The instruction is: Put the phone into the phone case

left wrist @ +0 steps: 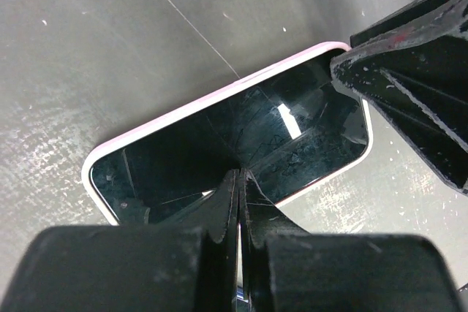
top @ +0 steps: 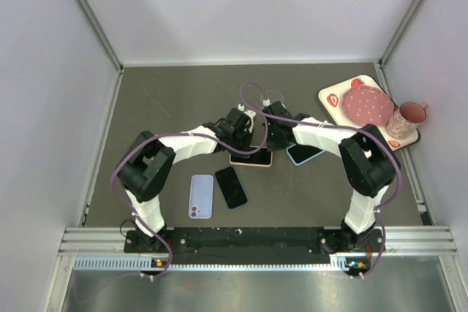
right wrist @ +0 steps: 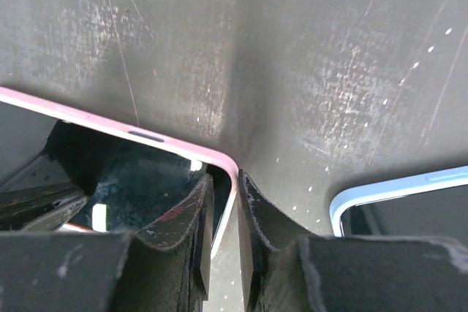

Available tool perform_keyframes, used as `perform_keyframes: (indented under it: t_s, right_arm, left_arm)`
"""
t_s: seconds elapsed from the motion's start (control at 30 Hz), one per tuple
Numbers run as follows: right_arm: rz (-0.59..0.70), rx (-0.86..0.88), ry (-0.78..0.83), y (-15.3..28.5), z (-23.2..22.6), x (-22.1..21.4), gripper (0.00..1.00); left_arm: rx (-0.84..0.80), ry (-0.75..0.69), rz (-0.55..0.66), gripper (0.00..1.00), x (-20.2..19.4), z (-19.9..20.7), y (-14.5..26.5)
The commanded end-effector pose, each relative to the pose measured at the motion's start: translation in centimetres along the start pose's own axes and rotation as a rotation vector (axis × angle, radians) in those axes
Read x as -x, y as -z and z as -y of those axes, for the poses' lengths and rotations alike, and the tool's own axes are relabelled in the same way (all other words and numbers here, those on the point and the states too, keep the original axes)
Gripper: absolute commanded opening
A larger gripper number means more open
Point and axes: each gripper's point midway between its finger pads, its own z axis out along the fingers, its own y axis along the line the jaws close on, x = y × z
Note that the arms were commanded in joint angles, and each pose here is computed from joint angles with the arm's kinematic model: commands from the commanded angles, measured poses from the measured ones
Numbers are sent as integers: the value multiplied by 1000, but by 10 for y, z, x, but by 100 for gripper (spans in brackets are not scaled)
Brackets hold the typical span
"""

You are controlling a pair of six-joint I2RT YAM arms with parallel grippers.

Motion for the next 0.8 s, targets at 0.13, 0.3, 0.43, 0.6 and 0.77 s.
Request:
perform_keyframes:
  t_s: [0.13,0.3,0.43,0.6,0.77]
  right_arm:
    - [9,-231,117,-6,40,-20,0]
    - [134,-86,96,29,11,13,0]
    - [219,20,94,58,-8,31,4]
    - [282,116,87,84,-17,38,26]
    - [279,257,15,96,-15,37,57]
  left_arm:
    - [117,-11,-100,0,-32,-27,7]
    - [117,26,-6,1,-10,-21,24]
    - [49,27,94,8,6,-9,42]
    - [-49,80,181,31,9,-8,68]
    - [-188,185,221,47,0,-24,86]
